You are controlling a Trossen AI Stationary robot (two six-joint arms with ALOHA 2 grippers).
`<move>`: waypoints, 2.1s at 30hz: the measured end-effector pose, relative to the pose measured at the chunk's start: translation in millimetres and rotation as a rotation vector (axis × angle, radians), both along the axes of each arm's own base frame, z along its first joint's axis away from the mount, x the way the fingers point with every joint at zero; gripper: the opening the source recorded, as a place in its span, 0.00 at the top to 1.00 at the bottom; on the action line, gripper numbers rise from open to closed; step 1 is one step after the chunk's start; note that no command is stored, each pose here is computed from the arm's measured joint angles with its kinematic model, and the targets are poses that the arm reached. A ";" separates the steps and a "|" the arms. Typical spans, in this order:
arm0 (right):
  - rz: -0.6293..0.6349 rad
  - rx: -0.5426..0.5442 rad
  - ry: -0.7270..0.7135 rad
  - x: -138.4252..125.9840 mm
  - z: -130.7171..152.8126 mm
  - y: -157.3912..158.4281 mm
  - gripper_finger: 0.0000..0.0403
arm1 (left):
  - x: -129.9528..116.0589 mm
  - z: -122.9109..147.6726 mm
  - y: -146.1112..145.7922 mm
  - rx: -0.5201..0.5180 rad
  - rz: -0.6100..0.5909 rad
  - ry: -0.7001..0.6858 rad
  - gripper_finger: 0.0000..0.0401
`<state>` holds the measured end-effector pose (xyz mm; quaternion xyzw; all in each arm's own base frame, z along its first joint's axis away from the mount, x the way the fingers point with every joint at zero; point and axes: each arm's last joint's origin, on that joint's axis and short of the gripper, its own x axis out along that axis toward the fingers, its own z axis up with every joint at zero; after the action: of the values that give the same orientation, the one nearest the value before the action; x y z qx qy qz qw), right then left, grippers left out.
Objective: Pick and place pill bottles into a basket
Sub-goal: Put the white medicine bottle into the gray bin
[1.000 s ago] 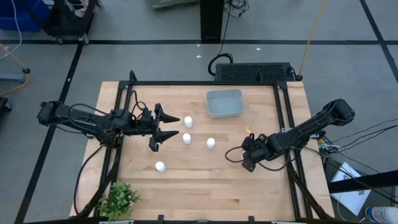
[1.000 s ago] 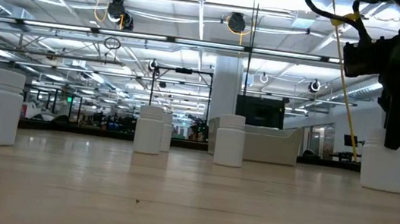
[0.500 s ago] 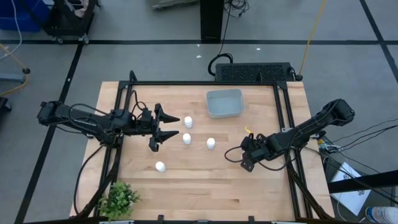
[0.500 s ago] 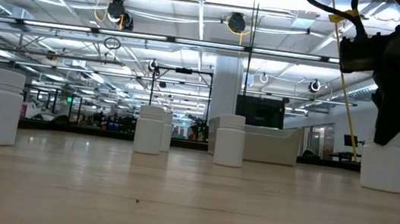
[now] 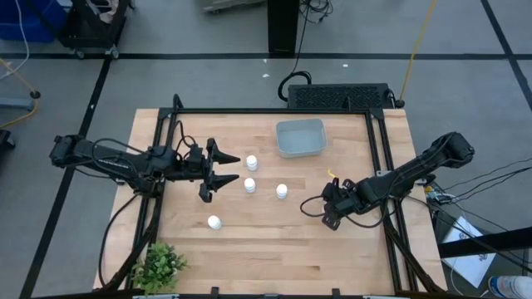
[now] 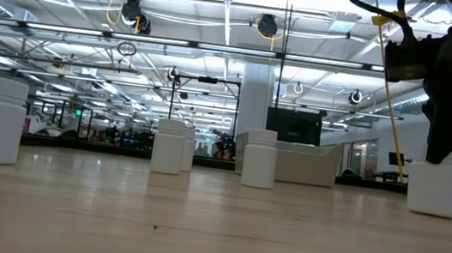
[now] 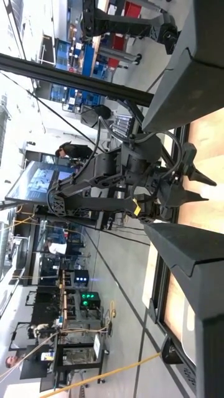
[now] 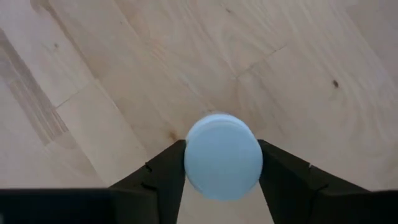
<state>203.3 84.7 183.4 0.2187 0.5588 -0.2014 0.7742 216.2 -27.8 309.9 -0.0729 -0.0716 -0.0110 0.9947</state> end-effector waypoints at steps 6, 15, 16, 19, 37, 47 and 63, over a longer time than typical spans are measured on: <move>0.004 -0.007 -0.004 0.3 0.1 -0.3 0.62 | 0.0 0.0 0.0 -0.001 0.000 0.000 0.36; 0.014 -0.104 -0.086 5.9 13.1 -12.3 0.62 | 0.0 0.0 0.1 0.012 0.002 0.000 0.36; 0.016 -0.110 -0.102 6.7 16.9 -14.5 0.62 | 0.0 0.0 0.1 0.012 0.003 0.000 0.36; 0.014 -0.159 -0.169 9.4 32.5 -22.1 0.62 | 0.0 0.0 0.2 0.013 0.005 0.000 0.36; -0.093 -0.749 -0.671 29.2 147.6 -85.6 0.62 | 0.0 0.0 0.3 0.016 0.012 0.000 0.36; -0.152 -0.784 -0.681 38.0 153.3 -139.6 0.62 | 0.0 0.1 0.4 0.017 0.012 -0.001 0.36; -0.205 -0.421 -0.301 82.5 145.3 -236.0 0.62 | 0.3 1.5 4.7 0.019 0.053 -0.016 0.36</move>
<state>285.8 -151.2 328.7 0.1357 0.3583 -0.3556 0.8525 216.5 -23.2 311.4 -0.0614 -0.0813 0.0140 0.9947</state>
